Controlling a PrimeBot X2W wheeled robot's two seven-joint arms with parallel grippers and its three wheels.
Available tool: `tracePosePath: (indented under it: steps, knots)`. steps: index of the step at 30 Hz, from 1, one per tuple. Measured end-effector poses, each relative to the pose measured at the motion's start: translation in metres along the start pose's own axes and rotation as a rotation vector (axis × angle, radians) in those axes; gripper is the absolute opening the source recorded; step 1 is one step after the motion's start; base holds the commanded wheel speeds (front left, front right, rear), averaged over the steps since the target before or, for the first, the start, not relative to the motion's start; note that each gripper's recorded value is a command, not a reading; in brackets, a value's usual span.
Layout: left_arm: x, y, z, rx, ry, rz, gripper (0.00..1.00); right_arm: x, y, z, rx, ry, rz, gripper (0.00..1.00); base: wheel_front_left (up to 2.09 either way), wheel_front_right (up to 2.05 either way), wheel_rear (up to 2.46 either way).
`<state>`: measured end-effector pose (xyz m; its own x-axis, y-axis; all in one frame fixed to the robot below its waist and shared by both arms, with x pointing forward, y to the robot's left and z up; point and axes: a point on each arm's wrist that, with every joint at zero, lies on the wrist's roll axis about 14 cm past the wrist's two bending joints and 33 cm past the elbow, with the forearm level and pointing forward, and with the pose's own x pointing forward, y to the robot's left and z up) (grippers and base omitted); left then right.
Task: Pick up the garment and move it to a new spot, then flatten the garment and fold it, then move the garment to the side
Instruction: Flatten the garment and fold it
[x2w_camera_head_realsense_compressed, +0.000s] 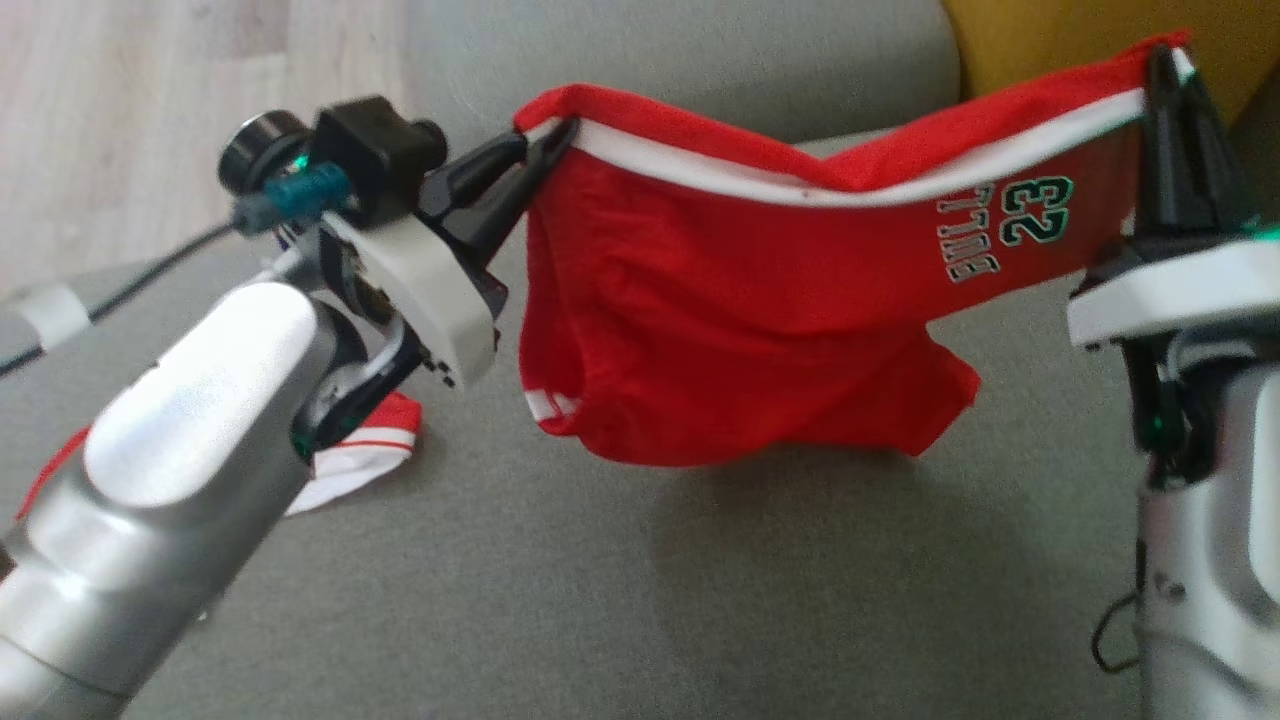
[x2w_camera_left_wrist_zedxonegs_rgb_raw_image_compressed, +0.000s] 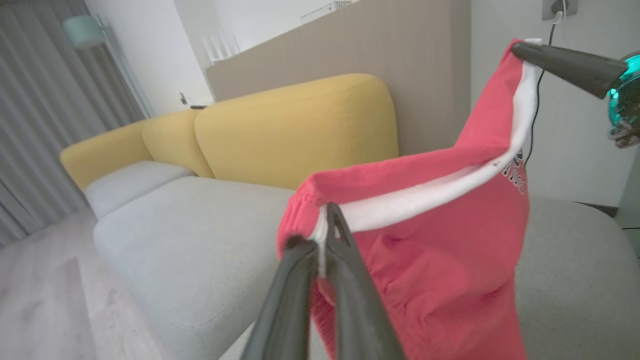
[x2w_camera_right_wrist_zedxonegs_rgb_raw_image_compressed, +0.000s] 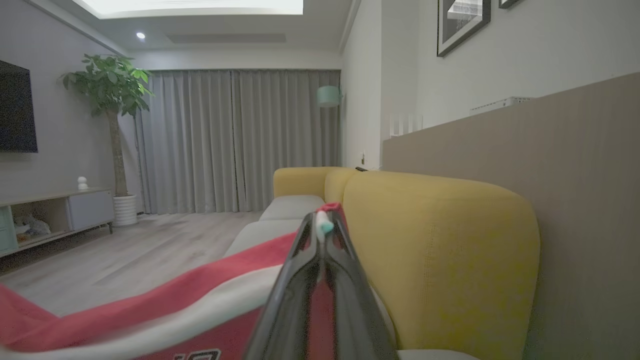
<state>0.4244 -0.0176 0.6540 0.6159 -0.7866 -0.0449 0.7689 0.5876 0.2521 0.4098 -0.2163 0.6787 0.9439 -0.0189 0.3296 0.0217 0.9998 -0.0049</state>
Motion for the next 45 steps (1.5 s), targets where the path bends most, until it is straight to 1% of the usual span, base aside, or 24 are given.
tracePosePath:
  steps: [2, 4, 6, 10, 13, 15, 17, 19, 21, 24, 26, 29, 30, 33, 37, 45]
  knots:
    - [0.008, 0.007, -0.013, -0.047, 0.032, -0.004, 0.0, 0.012, 0.004, -0.011, -0.008, 0.038, 0.013, 0.0, 0.0, 0.0, 0.0]
    - [0.02, 0.024, -0.021, -0.035, 0.057, 0.01, 0.0, 0.033, 0.01, -0.02, -0.027, 0.063, 0.032, 0.0, 0.0, 0.0, 0.0]
    - [0.034, 0.05, -0.022, -0.011, 0.063, 0.041, 0.0, 0.061, 0.016, -0.023, -0.052, 0.063, 0.056, 0.0, 0.0, 0.0, 0.0]
    - [0.068, 0.103, -0.016, 0.016, 0.026, 0.102, 0.0, 0.122, 0.018, -0.019, -0.073, 0.008, 0.074, 0.0, 0.0, 0.0, 0.0]
    - [0.092, 0.133, -0.009, 0.047, -0.048, 0.135, 0.0, 0.161, 0.014, -0.015, -0.114, -0.064, 0.067, 0.0, 0.0, 0.0, 0.0]
    - [0.107, 0.151, -0.005, 0.049, -0.109, 0.163, 0.0, 0.181, 0.006, -0.016, -0.127, -0.105, 0.048, 0.0, 0.0, 0.0, 0.0]
    - [0.12, 0.162, -0.006, 0.051, -0.155, 0.178, 0.0, 0.193, -0.002, -0.028, -0.137, -0.105, 0.028, 0.0, 0.0, 0.0, 0.0]
    - [0.132, 0.164, -0.018, 0.059, -0.172, 0.175, 0.0, 0.197, -0.009, -0.056, -0.148, -0.045, 0.017, 0.0, 0.0, 0.0, 0.0]
    - [0.144, 0.153, -0.04, 0.016, -0.156, 0.15, 0.0, 0.19, -0.012, -0.096, -0.172, 0.06, 0.021, 0.0, 0.0, 0.0, 0.0]
    - [0.153, 0.121, -0.08, -0.035, -0.098, 0.08, 0.0, 0.168, -0.018, -0.154, -0.189, 0.231, 0.026, 0.0, 0.0, 0.0, 0.0]
    - [0.151, 0.095, -0.106, -0.062, -0.051, 0.025, 0.0, 0.148, -0.019, -0.185, -0.199, 0.339, 0.038, 0.0, 0.0, 0.0, 0.0]
    - [0.136, 0.053, -0.147, -0.072, 0.046, -0.072, 0.0, 0.113, -0.031, -0.222, -0.221, 0.497, 0.038, 0.0, 0.0, 0.0, 0.0]
    - [0.136, 0.053, -0.147, -0.072, 0.046, -0.072, 0.0, 0.113, -0.031, -0.222, -0.221, 0.497, 0.038, 0.0, 0.0, 0.0, 0.0]
    - [0.114, 0.016, -0.176, -0.067, 0.121, -0.165, 0.0, 0.078, -0.051, -0.245, -0.219, 0.631, 0.006, 0.0, 0.0, 0.0, 0.0]
    - [0.089, -0.01, -0.182, -0.102, 0.138, -0.207, 0.0, 0.038, -0.068, -0.258, -0.212, 0.752, -0.024, 0.0, 0.0, 0.0, 0.0]
    - [0.05, -0.065, -0.176, -0.138, 0.158, -0.28, 0.0, -0.014, -0.082, -0.253, -0.169, 0.86, -0.062, 0.0, 0.0, 0.0, 0.0]
